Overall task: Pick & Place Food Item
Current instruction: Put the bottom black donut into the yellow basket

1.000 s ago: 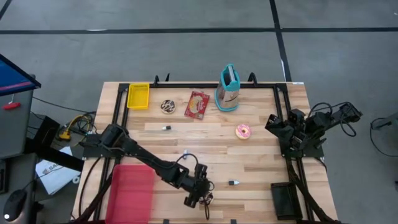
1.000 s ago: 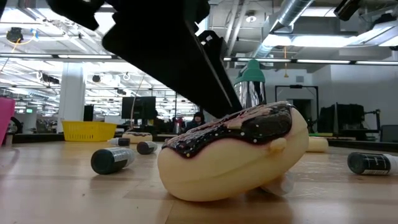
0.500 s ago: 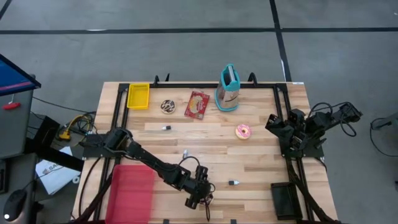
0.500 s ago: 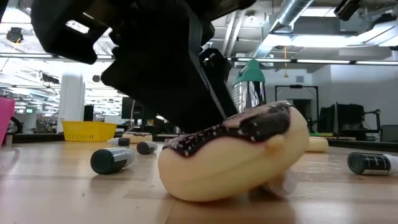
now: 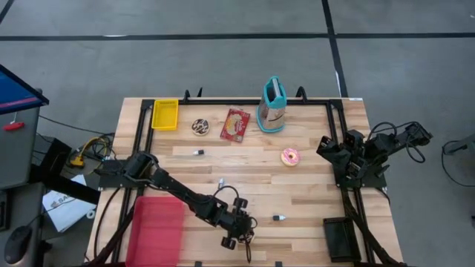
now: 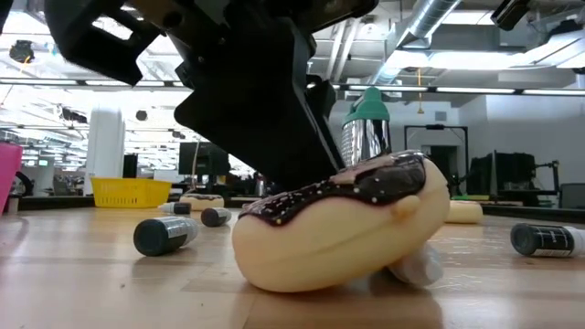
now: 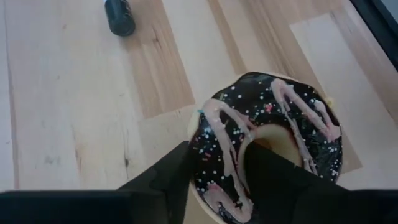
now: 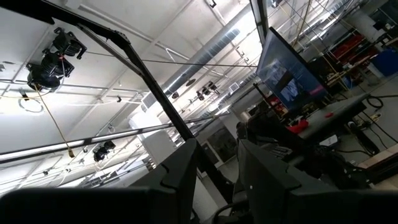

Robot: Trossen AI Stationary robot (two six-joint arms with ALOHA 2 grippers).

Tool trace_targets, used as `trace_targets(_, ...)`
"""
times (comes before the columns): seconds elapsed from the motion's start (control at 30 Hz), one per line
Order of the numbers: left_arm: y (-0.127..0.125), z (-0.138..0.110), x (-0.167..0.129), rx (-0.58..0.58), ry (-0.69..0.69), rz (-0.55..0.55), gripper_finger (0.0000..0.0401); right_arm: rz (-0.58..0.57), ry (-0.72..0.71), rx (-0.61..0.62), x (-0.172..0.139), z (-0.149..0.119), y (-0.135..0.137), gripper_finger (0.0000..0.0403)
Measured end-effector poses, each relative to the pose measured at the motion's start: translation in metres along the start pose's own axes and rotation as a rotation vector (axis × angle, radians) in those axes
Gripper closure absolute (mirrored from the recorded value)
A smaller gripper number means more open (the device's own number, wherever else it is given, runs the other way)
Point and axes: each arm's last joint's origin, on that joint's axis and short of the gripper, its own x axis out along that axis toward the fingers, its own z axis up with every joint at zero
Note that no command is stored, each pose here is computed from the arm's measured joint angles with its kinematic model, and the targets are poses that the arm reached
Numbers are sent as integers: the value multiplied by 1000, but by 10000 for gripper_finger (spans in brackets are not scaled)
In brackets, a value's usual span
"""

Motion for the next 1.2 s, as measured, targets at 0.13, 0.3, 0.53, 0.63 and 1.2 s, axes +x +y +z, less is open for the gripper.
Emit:
trace_targets(0.13,0,0,0,-38,0,0,293,-2,-1,0,0,0,0,290)
trace_targets(0.3,0,2,0,-67,-18,0,311,-9,-6,0,0,0,0,290)
trace_targets(0.53,9,16,-21,-108,-95,98,323,-8,-7,13,0,0,0,290)
trace_targets(0.63,19,25,-36,-130,-133,149,324,-11,-9,12,0,0,0,290)
trace_targets(1.2,186,30,-162,-670,-232,531,325,14,-59,16,0,5,3,290)
